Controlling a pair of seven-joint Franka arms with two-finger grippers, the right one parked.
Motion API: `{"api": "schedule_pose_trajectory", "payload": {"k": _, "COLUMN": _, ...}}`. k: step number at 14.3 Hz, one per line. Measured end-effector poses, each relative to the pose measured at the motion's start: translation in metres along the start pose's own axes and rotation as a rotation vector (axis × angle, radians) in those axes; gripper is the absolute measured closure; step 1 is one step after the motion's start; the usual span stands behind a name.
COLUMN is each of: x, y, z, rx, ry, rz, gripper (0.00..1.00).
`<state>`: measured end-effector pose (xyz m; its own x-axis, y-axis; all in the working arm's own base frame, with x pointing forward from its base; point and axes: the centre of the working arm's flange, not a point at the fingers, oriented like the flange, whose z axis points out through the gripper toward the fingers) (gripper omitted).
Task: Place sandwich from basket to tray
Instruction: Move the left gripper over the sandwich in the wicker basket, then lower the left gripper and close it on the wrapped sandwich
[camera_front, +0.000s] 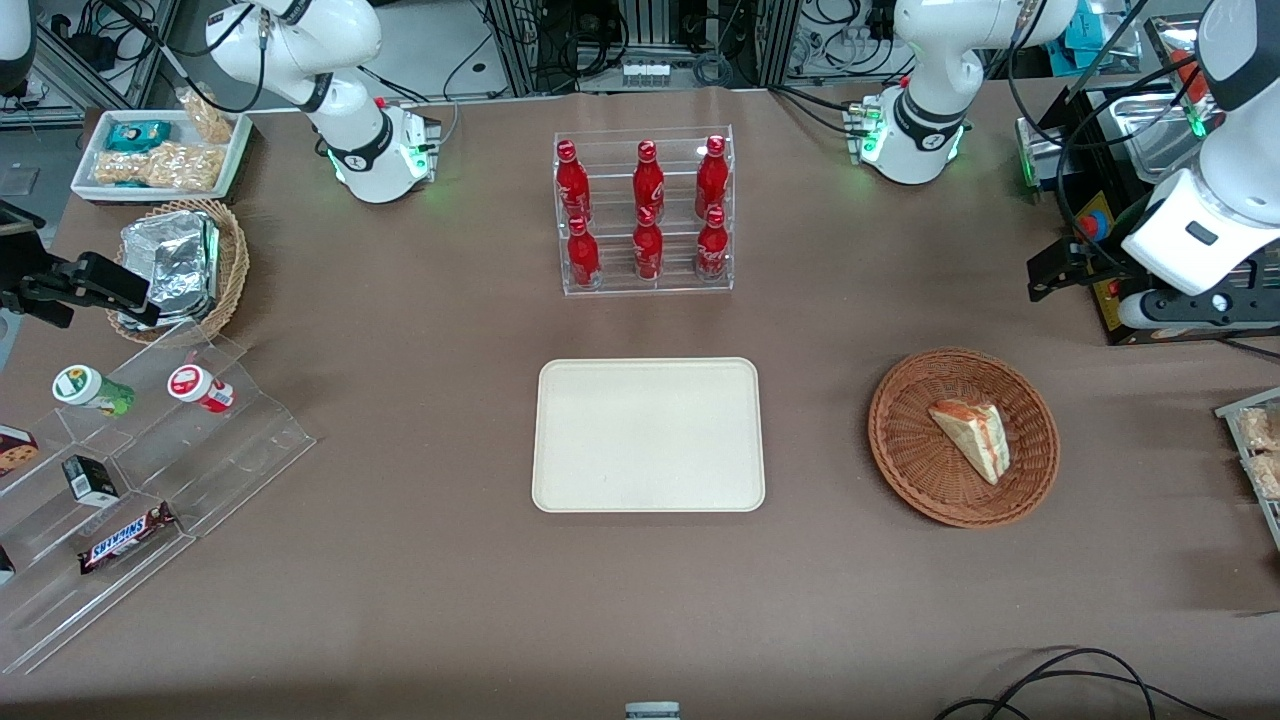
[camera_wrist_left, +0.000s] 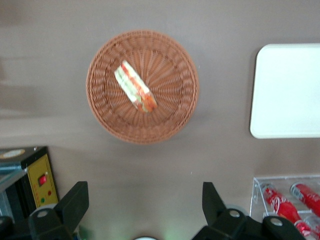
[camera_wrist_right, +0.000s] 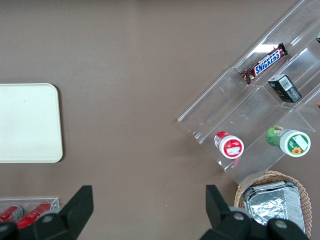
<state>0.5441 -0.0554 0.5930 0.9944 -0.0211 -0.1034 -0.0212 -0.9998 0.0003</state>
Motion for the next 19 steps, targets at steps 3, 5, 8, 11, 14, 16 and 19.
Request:
{"api": "schedule_pose_trajectory", "payload": {"k": 3, "x": 0.011, "y": -0.002, "z": 0.035, "rx": 0.002, "ry": -0.066, "rz": -0.004, "gripper": 0.0}}
{"api": "schedule_pose_trajectory", "payload": {"k": 5, "x": 0.028, "y": -0.008, "z": 0.073, "rx": 0.001, "ry": -0.095, "rz": -0.017, "gripper": 0.0}}
{"api": "schedule_pose_trajectory", "payload": {"k": 8, "x": 0.051, "y": -0.018, "z": 0.149, "rx": -0.005, "ry": -0.047, "rz": -0.038, "gripper": 0.0}}
{"api": "schedule_pose_trajectory", "payload": {"k": 11, "x": 0.055, "y": -0.025, "z": 0.225, "rx": -0.009, "ry": 0.017, "rz": -0.109, "gripper": 0.0}}
{"api": "schedule_pose_trajectory", "payload": {"k": 14, "x": 0.059, "y": -0.031, "z": 0.26, "rx": -0.016, "ry": 0.036, "rz": -0.367, "gripper": 0.0}}
{"api": "schedule_pose_trajectory", "payload": {"k": 16, "x": 0.066, "y": -0.032, "z": 0.277, "rx": -0.024, "ry": 0.05, "rz": -0.547, "gripper": 0.0}}
{"api": "schedule_pose_trajectory", "payload": {"k": 19, "x": 0.073, "y": -0.033, "z": 0.311, "rx": -0.023, "ry": 0.035, "rz": -0.664, "gripper": 0.0}}
